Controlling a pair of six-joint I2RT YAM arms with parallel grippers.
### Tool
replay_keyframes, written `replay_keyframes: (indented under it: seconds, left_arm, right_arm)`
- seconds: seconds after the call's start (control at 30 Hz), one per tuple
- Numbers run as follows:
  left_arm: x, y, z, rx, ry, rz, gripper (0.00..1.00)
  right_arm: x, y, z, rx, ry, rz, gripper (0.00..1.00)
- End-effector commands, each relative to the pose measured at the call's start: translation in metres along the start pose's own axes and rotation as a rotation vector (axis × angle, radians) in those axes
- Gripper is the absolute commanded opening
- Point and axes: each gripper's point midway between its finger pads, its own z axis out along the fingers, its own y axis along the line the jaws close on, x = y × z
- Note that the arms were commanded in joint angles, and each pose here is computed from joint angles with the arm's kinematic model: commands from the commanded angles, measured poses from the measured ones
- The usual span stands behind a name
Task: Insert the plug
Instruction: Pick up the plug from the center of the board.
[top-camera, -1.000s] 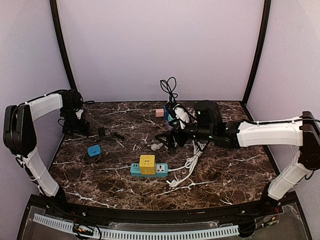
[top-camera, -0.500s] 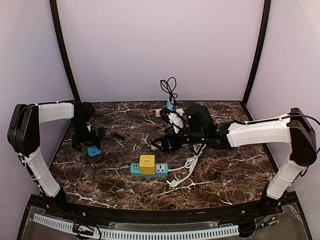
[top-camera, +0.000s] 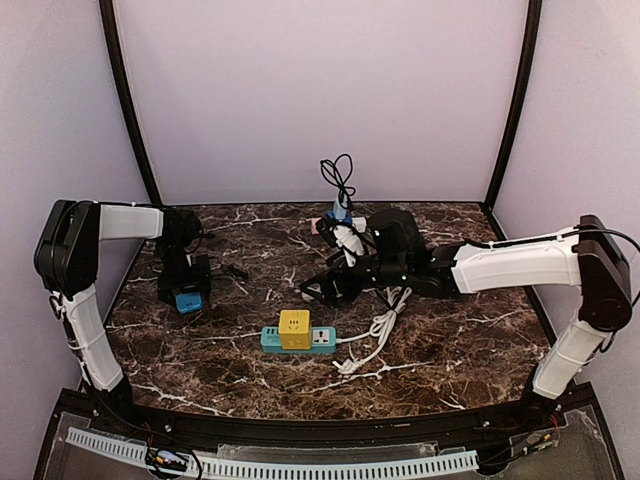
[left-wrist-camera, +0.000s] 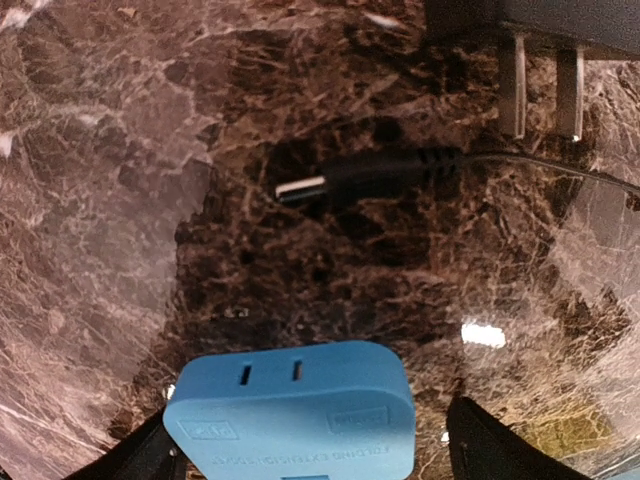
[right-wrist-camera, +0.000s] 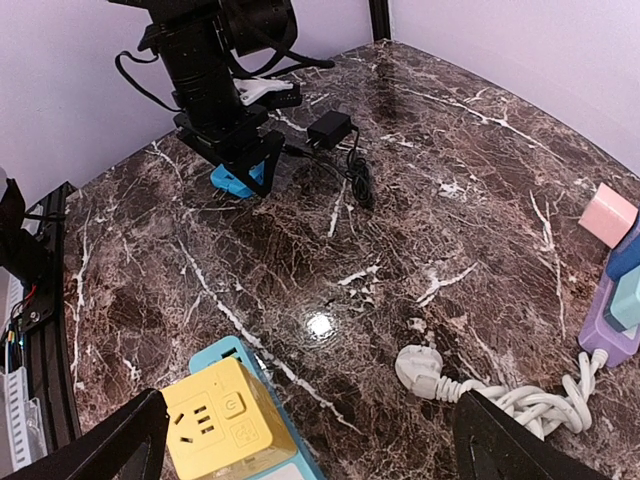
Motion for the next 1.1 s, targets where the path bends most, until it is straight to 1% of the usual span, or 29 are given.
replay_keyframes:
  seconds: [0.0,0.13,0.37,0.5,0.53,0.57,0.63,0.67,0.7,0.73,0.77,0.83,0.93,1.07]
  left_arm:
    - [-0.007,-0.006,-0.003,0.012,-0.014,-0.01,0.88]
    - [-0.003,-0.003,0.002,0.001,0.0,-0.006,0.79]
    - [0.004,0.005,0.01,-0.031,0.009,0.01,0.7]
    - [0.005,0.009,0.012,-0.052,0.01,0.028,0.59]
    - [0.006,0.01,0.013,-0.054,0.012,0.031,0.53]
    - [0.006,0.009,0.014,-0.052,0.013,0.033,0.5]
    - [0.007,0.007,0.014,-0.036,0.017,0.04,0.39]
    - [0.007,0.004,0.014,-0.023,0.02,0.047,0.36]
    - [0.007,0.001,0.012,-0.005,0.022,0.053,0.3]
    - [0.006,-0.001,0.01,0.002,0.017,0.067,0.27]
    - [0.004,-0.003,0.005,0.011,0.007,0.071,0.21]
    - [0.002,-0.004,-0.002,0.019,-0.006,0.086,0.15]
    - [0.0,-0.012,-0.02,0.062,-0.026,0.125,0.09]
    - [-0.013,-0.02,-0.059,0.089,-0.128,0.203,0.08]
  right_arm:
    - [-0.004,0.007,0.003,-0.023,0.0,-0.014,0.99]
    - [0.0,0.007,0.0,-0.021,0.003,-0.01,0.99]
    - [0.0,0.006,-0.005,-0.007,0.002,-0.019,0.99]
    - [0.002,0.003,-0.008,0.009,0.003,-0.021,0.99]
    - [0.003,0.002,-0.009,0.014,0.002,-0.02,0.99]
    - [0.003,0.002,-0.009,0.019,0.002,-0.019,0.99]
    - [0.004,0.001,-0.011,0.023,0.001,-0.017,0.99]
    - [0.002,0.001,-0.013,0.024,-0.004,-0.019,0.99]
    - [0.001,0.001,-0.015,0.029,-0.008,-0.021,0.99]
    - [0.001,0.0,-0.016,0.034,-0.011,-0.025,0.99]
    - [-0.002,-0.001,-0.017,0.04,-0.017,-0.03,0.99]
    - [-0.008,-0.002,-0.019,0.056,-0.028,-0.037,0.99]
    - [-0.018,-0.006,-0.023,0.084,-0.046,-0.039,0.99]
    - [-0.032,-0.011,-0.026,0.124,-0.075,-0.034,0.99]
